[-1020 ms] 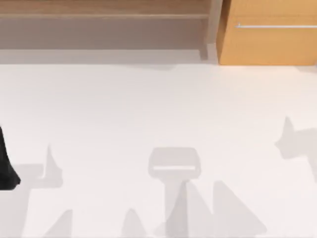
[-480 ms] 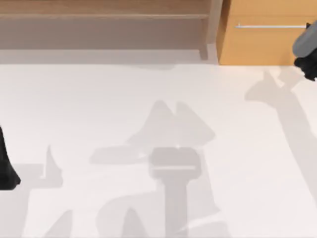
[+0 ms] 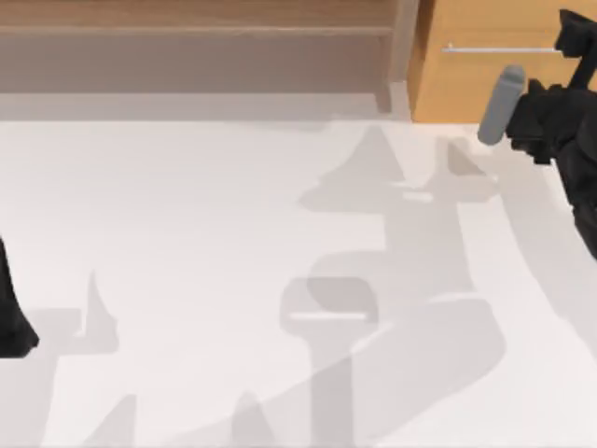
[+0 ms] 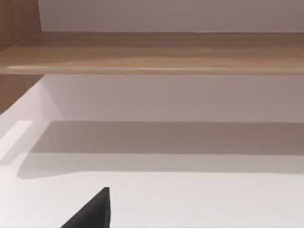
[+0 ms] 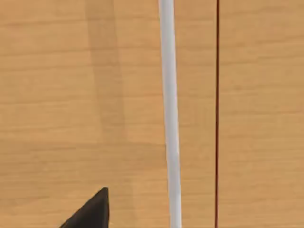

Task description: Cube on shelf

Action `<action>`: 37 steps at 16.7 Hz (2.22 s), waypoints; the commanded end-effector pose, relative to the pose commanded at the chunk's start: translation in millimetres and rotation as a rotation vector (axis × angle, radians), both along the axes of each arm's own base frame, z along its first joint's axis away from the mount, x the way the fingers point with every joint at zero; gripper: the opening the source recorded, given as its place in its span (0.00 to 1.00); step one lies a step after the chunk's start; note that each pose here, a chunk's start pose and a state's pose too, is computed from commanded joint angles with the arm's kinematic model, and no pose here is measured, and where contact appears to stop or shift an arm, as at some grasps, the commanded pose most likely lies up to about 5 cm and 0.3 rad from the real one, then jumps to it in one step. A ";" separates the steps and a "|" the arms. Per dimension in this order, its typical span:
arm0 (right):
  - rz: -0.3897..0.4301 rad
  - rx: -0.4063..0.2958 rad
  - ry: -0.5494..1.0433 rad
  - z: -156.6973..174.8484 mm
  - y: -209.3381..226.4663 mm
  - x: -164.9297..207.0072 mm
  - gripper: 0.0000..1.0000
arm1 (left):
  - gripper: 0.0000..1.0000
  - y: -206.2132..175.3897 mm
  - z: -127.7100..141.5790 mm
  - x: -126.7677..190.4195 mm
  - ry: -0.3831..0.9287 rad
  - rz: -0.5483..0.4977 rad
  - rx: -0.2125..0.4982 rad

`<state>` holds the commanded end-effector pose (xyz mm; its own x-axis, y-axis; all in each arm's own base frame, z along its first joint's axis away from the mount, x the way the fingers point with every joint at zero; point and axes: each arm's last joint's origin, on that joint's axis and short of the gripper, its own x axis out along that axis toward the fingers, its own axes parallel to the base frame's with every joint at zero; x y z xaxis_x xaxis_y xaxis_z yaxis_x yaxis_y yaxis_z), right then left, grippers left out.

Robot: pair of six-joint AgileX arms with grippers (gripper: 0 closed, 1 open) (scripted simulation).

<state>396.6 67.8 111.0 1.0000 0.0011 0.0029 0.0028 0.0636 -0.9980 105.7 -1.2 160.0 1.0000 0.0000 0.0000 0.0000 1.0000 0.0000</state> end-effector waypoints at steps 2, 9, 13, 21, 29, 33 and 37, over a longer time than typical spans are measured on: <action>-0.008 -0.046 0.003 -15.6 1.3 6.7 1.00 | 1.00 0.0 0.0 0.0 0.000 0.000 0.000; -0.013 -0.063 0.007 -22.0 0.3 9.2 1.00 | 1.00 0.0 0.0 0.0 0.000 0.000 0.000; -0.011 -0.063 0.003 -21.8 1.4 24.6 1.00 | 1.00 0.0 0.0 0.0 0.000 0.000 0.000; -0.011 -0.063 0.003 -21.8 1.6 34.1 0.85 | 1.00 0.0 0.0 0.0 0.000 0.000 0.000; -0.011 -0.063 0.003 -21.8 1.6 34.1 0.25 | 1.00 0.0 0.0 0.0 0.000 0.000 0.000; -0.011 -0.063 0.003 -21.8 1.6 34.1 0.00 | 1.00 0.0 0.0 0.0 0.000 0.000 0.000; -0.011 -0.063 0.003 -21.8 1.6 34.1 0.00 | 1.00 0.0 0.0 0.0 0.000 0.000 0.000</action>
